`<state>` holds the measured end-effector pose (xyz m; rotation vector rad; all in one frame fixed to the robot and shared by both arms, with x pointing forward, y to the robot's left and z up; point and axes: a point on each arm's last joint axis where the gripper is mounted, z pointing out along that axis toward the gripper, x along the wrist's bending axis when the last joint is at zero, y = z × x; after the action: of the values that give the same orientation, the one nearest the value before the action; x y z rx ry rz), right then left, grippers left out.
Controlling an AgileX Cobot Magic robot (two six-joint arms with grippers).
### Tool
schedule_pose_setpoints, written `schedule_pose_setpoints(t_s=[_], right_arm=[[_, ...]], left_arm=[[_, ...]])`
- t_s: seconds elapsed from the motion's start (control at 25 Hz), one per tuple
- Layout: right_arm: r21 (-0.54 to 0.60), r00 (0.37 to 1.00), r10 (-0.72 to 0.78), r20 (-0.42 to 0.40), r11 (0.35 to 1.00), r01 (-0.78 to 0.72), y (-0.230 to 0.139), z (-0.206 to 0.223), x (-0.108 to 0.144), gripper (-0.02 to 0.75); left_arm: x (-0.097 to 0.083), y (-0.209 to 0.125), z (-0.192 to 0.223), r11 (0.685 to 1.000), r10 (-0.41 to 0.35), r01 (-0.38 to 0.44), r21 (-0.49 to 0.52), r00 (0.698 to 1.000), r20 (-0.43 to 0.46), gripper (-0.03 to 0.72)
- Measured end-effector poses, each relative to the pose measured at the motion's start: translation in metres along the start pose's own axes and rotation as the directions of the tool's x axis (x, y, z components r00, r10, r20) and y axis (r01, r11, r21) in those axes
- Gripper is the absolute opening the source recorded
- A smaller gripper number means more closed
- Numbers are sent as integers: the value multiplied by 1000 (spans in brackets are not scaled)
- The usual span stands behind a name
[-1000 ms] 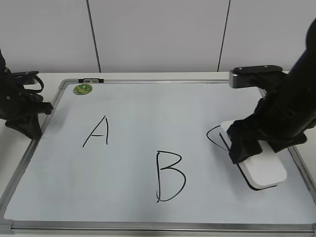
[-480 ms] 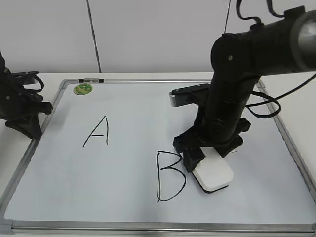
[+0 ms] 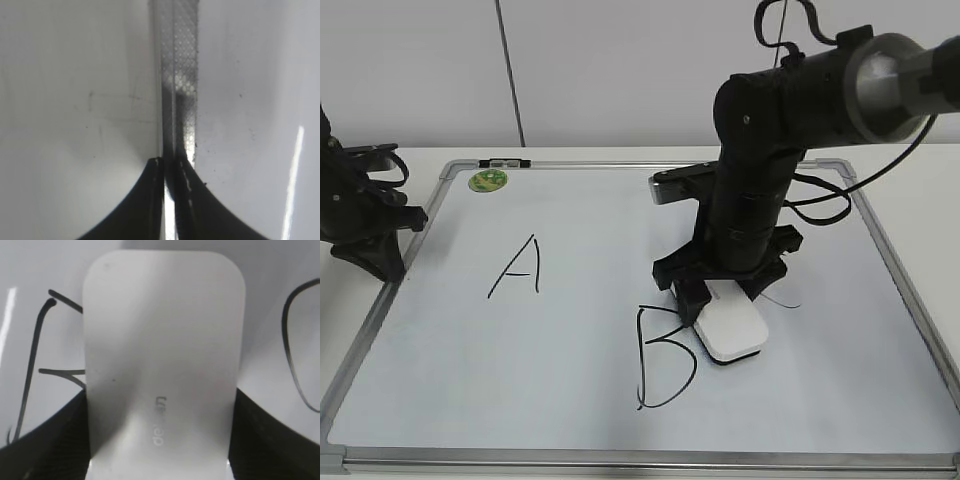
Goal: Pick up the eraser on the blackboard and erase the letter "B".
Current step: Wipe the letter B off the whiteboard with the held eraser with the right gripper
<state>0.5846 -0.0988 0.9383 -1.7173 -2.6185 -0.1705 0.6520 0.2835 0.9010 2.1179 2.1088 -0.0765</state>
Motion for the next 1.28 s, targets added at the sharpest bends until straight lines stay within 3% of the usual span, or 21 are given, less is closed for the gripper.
schedule_pose_setpoints(t_s=[0.36, 0.52, 0.68, 0.96, 1.28], right_arm=[[7, 998, -35, 60, 999, 35, 4, 14, -5, 544], [-2, 990, -116, 76, 993, 116, 5, 17, 3, 544], [-18, 981, -182, 73, 983, 184, 4, 18, 23, 544], [-16, 963, -271, -15, 963, 271, -8, 22, 73, 544], [-10, 931, -362, -30, 932, 362, -22, 24, 112, 544]], left_arm=[[0, 0, 0, 1000, 0, 0, -2, 1000, 0, 15], [0, 0, 0, 1000, 1, -1, -2, 1000, -2, 16], [0, 0, 0, 1000, 1, -1, -2, 1000, -2, 17], [0, 0, 0, 1000, 1, -1, -3, 1000, -2, 16], [0, 0, 0, 1000, 1, -1, -3, 1000, -2, 17]])
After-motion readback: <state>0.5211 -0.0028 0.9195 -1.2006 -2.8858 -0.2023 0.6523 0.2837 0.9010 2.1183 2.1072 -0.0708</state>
